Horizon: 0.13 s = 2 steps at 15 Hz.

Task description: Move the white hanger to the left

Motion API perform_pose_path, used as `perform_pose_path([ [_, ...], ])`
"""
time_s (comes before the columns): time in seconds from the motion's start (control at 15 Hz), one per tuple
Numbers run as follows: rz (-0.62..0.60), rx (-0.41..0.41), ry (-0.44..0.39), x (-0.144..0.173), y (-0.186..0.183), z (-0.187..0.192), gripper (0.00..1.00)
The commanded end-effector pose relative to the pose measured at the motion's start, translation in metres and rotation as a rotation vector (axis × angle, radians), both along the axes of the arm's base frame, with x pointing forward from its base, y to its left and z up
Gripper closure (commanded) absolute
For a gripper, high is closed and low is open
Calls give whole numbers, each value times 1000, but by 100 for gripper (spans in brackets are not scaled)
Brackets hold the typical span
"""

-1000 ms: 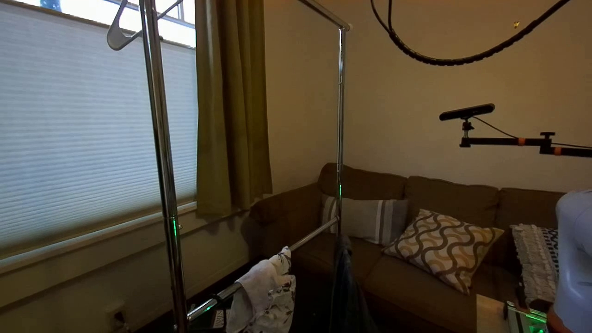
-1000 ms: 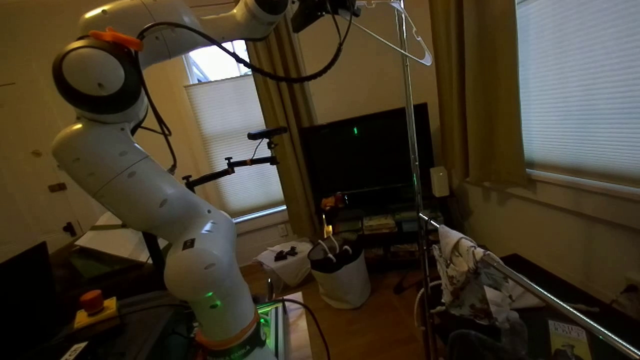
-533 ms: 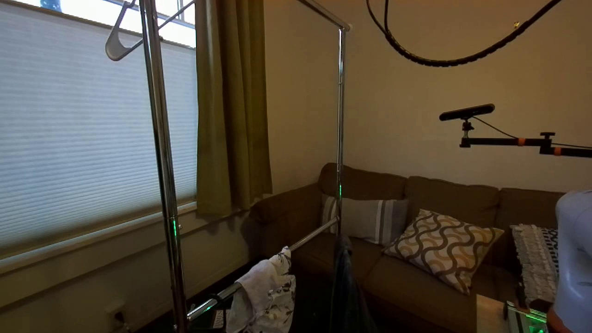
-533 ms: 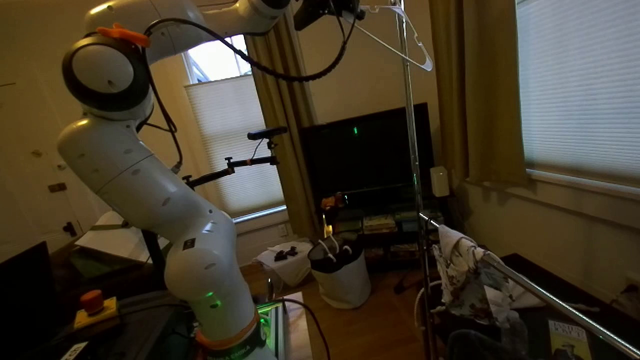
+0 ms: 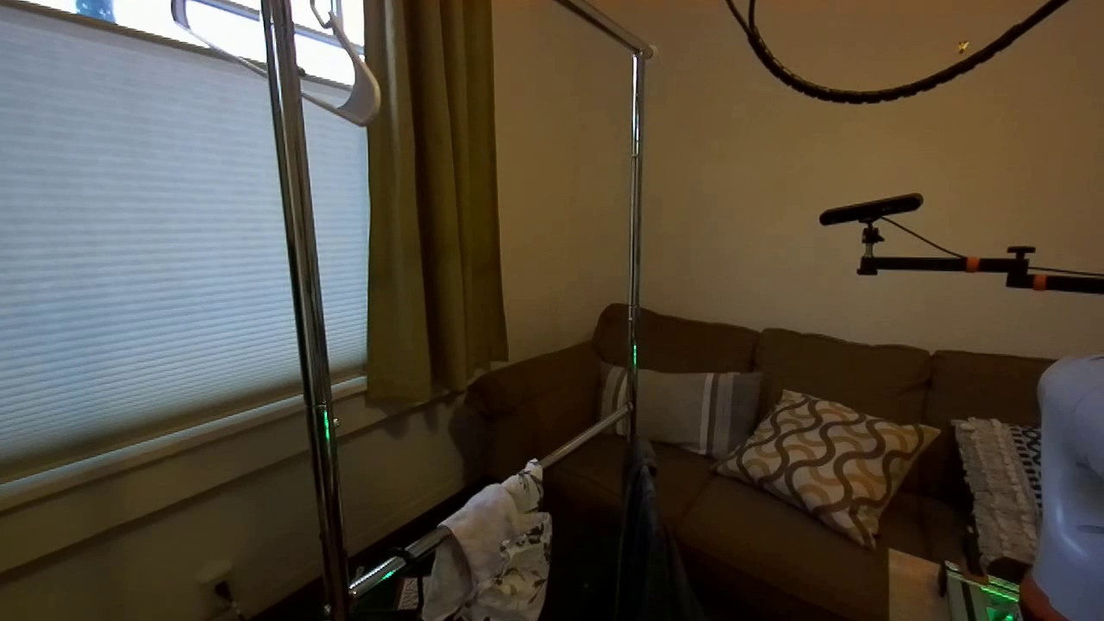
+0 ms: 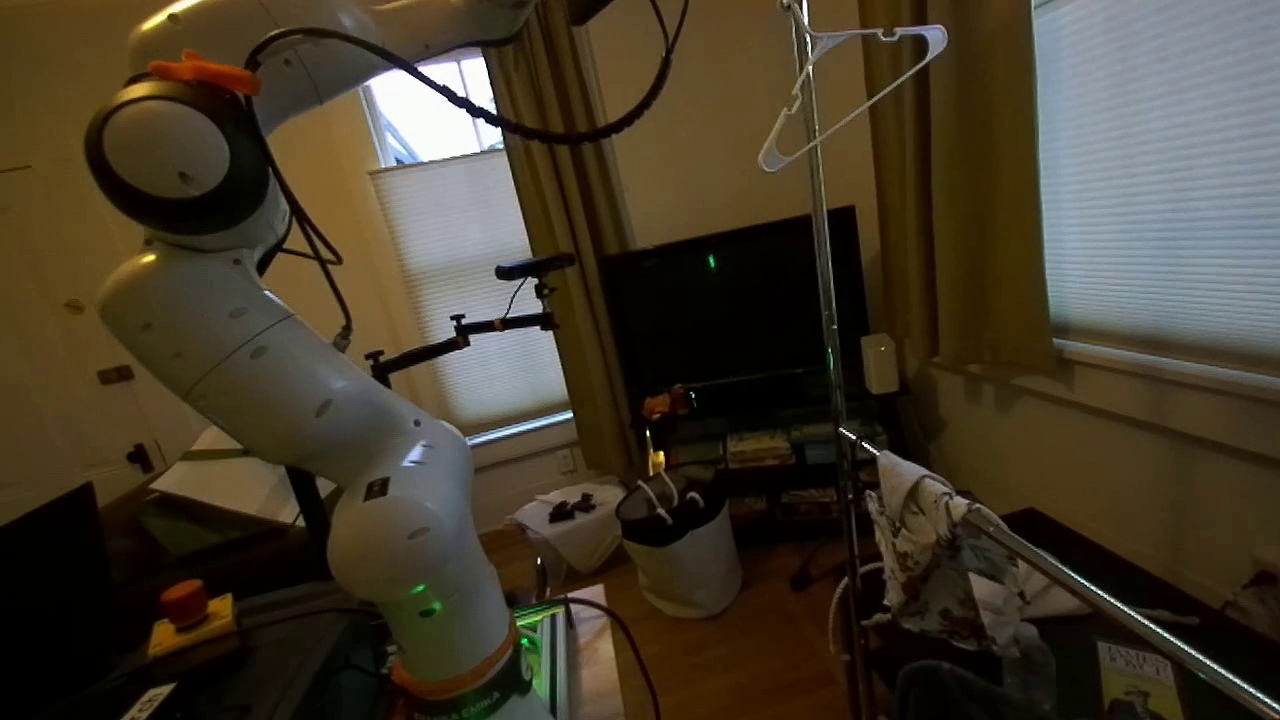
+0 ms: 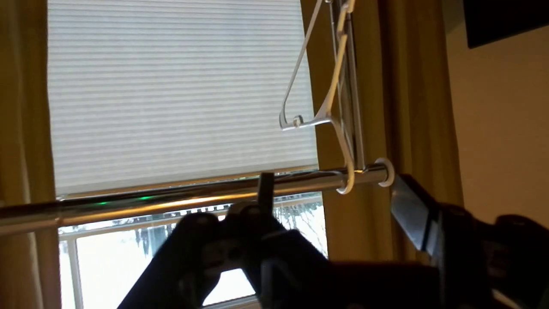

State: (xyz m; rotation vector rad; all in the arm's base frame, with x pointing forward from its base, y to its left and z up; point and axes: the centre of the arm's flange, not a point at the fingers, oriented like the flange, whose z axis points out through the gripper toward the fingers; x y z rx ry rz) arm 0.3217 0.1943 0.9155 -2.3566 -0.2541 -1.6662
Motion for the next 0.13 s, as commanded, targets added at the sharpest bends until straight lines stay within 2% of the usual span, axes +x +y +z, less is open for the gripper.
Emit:
perform_pose_path([
  [0.0, 21, 21, 6, -50, -53, -12, 0],
  [0.07, 4, 10, -5, -17, -27, 6, 14],
])
